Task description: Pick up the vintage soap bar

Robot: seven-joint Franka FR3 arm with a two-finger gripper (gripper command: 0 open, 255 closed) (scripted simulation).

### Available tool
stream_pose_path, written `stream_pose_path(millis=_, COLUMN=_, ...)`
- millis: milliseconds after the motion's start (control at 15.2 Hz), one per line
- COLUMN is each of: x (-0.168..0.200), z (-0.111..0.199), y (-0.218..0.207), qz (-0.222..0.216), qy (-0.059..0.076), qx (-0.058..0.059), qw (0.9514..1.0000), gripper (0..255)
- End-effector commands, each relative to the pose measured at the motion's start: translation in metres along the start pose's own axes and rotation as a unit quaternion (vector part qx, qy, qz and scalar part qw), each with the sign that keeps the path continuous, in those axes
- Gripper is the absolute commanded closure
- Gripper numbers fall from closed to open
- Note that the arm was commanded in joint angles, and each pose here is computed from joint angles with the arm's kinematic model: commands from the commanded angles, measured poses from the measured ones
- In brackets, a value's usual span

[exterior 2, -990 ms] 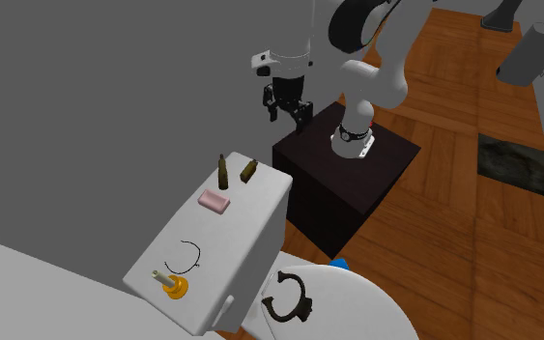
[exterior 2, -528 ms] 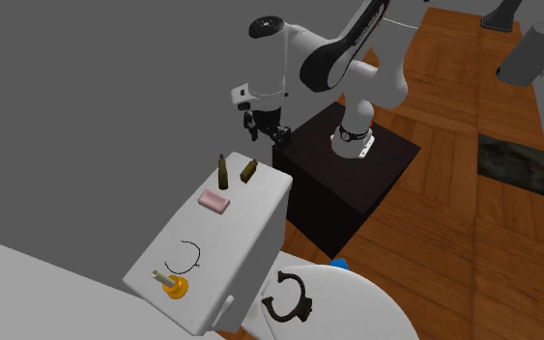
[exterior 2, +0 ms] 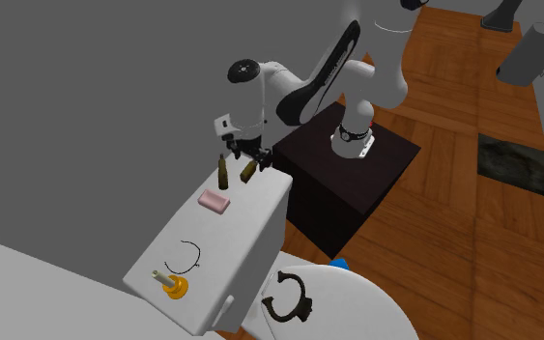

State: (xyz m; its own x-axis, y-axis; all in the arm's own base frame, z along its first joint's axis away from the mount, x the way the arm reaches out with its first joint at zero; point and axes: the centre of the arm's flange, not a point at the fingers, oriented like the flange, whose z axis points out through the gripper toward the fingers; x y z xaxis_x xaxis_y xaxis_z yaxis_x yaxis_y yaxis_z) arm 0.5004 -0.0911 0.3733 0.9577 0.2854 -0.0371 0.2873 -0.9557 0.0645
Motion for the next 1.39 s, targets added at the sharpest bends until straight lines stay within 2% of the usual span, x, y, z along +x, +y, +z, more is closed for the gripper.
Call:
stream_pose_path(millis=0, x=0.002, z=0.012, y=0.001, qz=-0.003, qy=0.0, qx=-0.001, qw=1.0, gripper=0)
stream_pose_path(millis=330, x=0.003, z=0.041, y=-0.001, qz=-0.003, qy=0.0, qx=-0.001, qw=1.0, gripper=0)
stream_pose_path(millis=462, x=0.003, z=0.041, y=-0.001, qz=-0.003, qy=0.0, qx=-0.001, qw=1.0, gripper=0)
stream_pose_path(millis=528, x=0.003, z=0.041, y=-0.001, qz=-0.003, qy=0.0, qx=-0.001, qw=1.0, gripper=255)
stream_pose_path(millis=1122, x=0.003, z=0.041, y=-0.001, qz=-0.003, qy=0.0, qx=-0.001, qw=1.0, gripper=255)
stream_pose_path(millis=1320, x=0.003, z=0.026, y=0.0, qz=-0.003, qy=0.0, qx=-0.001, qw=1.0, gripper=255)
